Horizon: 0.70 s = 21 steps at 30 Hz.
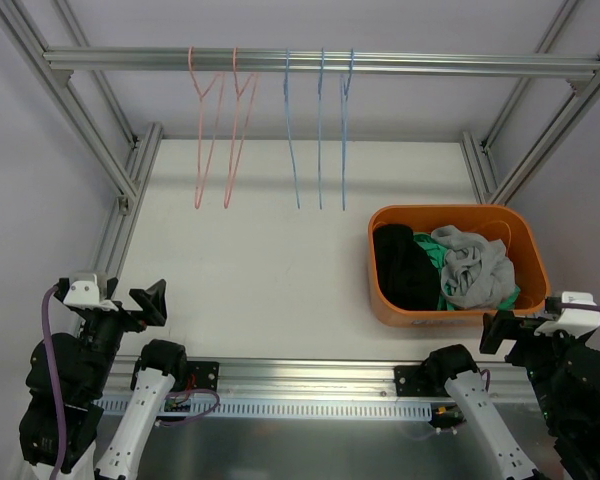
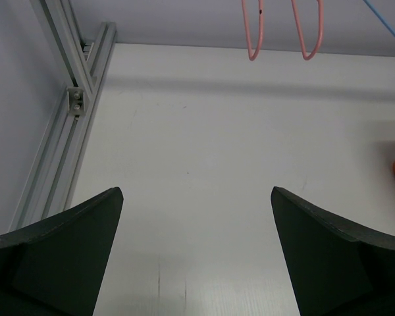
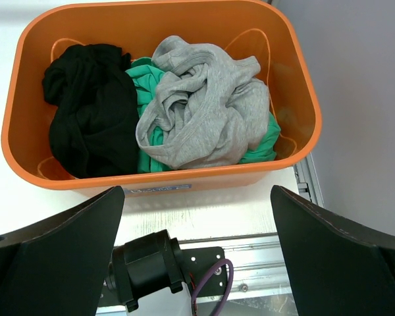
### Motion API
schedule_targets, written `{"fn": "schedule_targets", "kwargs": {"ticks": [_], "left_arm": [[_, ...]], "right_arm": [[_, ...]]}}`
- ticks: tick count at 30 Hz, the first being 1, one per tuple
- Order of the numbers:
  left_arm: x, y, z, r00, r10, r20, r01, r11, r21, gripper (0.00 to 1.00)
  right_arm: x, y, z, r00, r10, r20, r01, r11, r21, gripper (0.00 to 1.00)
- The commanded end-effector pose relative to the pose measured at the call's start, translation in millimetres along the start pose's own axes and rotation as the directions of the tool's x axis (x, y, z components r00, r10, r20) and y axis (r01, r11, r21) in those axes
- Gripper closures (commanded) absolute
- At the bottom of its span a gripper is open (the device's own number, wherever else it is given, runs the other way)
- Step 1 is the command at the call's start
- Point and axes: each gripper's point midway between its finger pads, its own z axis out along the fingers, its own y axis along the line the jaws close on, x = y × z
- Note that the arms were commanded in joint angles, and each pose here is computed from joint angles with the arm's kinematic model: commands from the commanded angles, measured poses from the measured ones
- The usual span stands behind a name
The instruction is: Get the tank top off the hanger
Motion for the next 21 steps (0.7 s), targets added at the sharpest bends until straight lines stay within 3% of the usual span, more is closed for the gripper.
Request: {"fn": "schedule_targets", "kwargs": {"ticks": [1, 21], "left_arm": [[-5, -2, 0, 1.000, 0.011, -0.003, -0.011, 1.000, 0.013, 0.01], [6, -4, 6, 1.000, 0.009, -0.025, -0.009, 1.000, 0.022, 0.01]], "right_arm": [[-3, -4, -3, 1.000, 0.004, 0.014, -0.004, 1.000, 0.009, 0.00], [4, 5, 10, 1.000, 0.004, -0.027, -0.004, 1.000, -0.010, 0.01]]}}
